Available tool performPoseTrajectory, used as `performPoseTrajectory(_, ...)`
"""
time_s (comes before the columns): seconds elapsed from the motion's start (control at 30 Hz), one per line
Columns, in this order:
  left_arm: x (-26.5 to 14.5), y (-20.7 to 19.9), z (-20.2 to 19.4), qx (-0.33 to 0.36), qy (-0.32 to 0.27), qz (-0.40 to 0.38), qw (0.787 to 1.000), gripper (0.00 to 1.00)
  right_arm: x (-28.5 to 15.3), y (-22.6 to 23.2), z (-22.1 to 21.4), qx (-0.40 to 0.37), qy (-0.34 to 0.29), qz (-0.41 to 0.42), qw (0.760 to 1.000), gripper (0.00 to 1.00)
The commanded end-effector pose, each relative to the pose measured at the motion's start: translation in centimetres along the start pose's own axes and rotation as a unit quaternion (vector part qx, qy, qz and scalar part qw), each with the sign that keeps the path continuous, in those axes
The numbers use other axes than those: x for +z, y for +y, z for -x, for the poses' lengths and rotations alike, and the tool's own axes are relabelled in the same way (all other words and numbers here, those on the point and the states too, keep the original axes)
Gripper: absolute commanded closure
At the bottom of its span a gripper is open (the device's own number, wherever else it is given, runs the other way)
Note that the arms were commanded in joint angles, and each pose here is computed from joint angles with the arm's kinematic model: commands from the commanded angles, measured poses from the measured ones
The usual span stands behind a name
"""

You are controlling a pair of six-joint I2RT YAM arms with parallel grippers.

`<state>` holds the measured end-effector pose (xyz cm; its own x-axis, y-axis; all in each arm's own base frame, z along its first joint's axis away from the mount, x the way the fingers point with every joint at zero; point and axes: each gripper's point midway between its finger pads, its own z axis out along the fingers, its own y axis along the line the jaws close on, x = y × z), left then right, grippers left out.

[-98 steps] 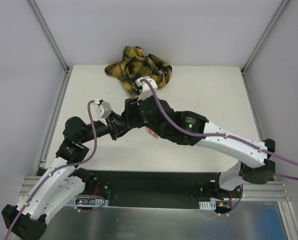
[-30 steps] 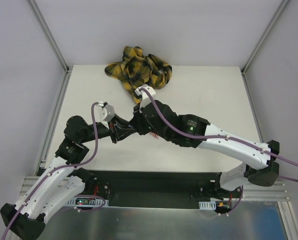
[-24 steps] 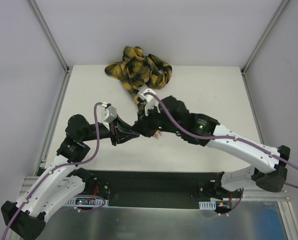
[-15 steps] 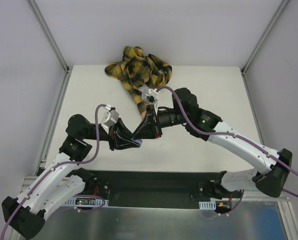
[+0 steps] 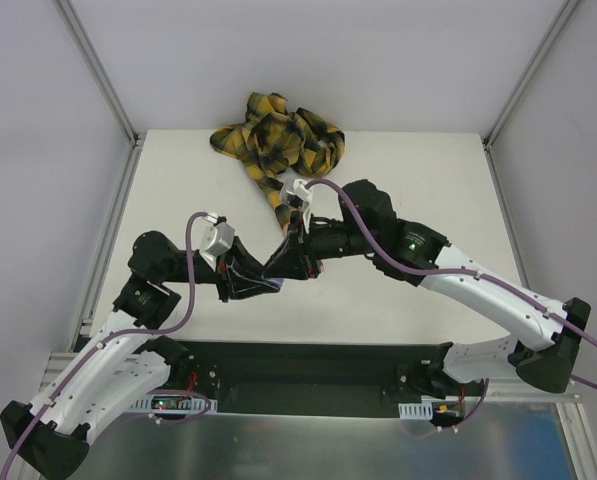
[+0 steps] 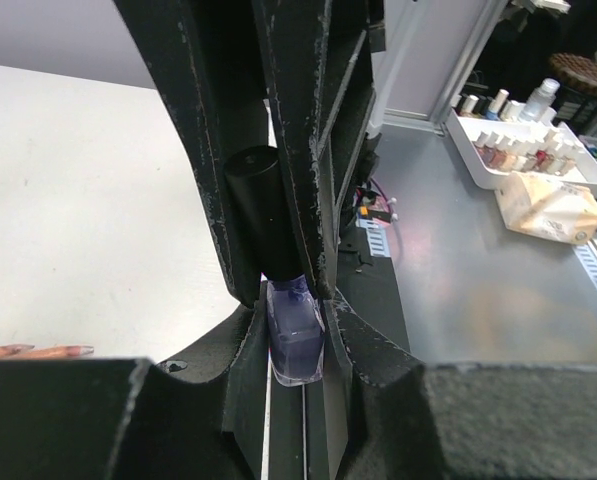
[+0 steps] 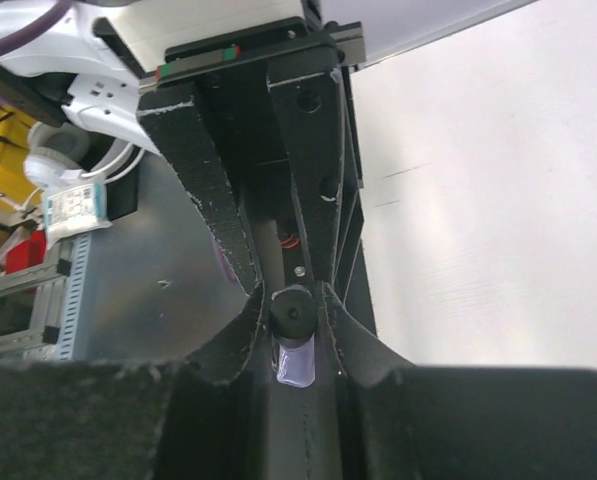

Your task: Paint the nails

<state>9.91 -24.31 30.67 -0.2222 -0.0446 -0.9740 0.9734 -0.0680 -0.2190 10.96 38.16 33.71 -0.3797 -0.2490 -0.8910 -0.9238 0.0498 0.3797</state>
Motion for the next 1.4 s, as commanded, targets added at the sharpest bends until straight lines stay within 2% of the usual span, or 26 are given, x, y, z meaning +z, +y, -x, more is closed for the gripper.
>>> performPoseTrajectory(0.0,-0.1,0.3,3.7,0.085,-0.048,0.042,0.994,1.0,0.1,-0.5,0.2,-0.02,0.002,-0.049,0.999,0.93)
performPoseTrajectory(0.07,-0.3,0.7,3.8,0.09,-0.052,0.058,0.993,1.0,0.1,-0.8,0.0,-0.023,0.004,-0.059,0.998,0.87)
performPoseTrajectory(0.3,-0.6,1.3,4.2,0.101,-0.063,0.086,0.989,1.0,0.5,-0.9,0.2,-0.027,0.009,-0.091,0.995,0.8)
performPoseTrajectory(0.53,-0.5,1.4,4.0,0.101,-0.058,0.082,0.99,1.0,0.1,-1.4,1.5,-0.004,0.003,-0.137,0.991,0.46)
performPoseTrajectory(0.67,-0.5,1.3,3.9,0.099,-0.056,0.077,0.991,1.0,-0.9,-1.7,2.6,0.004,-0.013,-0.162,0.987,0.33)
performPoseTrajectory(0.9,-0.4,1.1,3.8,0.096,-0.053,0.069,0.992,1.0,-2.1,-0.7,3.5,-0.001,-0.031,-0.155,0.987,0.26)
performPoseTrajectory(1.23,-0.2,1.1,3.6,0.092,-0.049,0.064,0.993,1.0,-1.8,1.0,5.0,0.011,-0.064,-0.107,0.992,0.25)
performPoseTrajectory(1.37,-0.3,1.1,3.6,0.092,-0.05,0.066,0.992,1.0,-1.9,0.8,4.9,0.016,-0.063,-0.112,0.992,0.25)
